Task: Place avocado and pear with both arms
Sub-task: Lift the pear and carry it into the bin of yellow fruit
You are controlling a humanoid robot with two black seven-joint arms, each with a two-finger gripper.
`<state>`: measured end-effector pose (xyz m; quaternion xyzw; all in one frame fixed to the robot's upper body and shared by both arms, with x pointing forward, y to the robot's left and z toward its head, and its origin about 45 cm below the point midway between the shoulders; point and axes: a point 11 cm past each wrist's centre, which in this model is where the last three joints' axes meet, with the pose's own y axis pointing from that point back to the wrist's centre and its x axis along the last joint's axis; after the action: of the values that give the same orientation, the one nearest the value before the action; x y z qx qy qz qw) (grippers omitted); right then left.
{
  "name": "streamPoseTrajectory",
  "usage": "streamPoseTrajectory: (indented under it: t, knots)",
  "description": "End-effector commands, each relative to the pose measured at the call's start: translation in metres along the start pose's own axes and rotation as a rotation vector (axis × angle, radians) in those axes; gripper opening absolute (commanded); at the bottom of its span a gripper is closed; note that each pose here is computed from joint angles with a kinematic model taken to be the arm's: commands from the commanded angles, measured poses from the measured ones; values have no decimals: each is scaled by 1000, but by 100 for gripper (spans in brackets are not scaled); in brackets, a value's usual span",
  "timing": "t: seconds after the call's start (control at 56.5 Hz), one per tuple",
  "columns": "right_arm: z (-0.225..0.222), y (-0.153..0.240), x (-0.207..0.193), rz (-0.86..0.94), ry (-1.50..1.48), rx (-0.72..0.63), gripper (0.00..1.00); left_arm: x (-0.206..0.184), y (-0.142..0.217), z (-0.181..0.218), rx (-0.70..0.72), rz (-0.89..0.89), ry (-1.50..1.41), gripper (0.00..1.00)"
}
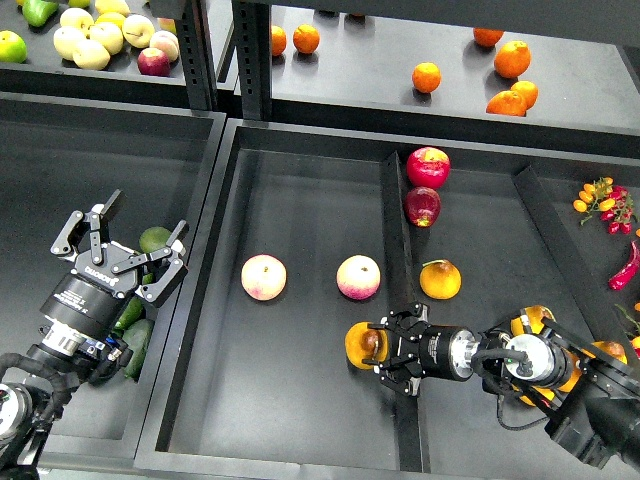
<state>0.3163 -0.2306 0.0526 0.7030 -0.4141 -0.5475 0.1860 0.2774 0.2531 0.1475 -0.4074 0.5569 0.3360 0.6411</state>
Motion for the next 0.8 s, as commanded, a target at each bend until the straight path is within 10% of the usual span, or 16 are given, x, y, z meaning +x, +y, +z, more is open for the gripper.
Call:
streamPoseTrajectory:
  t: [0.0, 0.778]
  knots:
    - [-13, 20, 5, 1, 10, 35, 26, -1, -2, -5, 21, 0, -7, 99]
    - [31, 117, 100, 171, -73, 2, 29, 1, -2, -7, 28, 7, -11, 99]
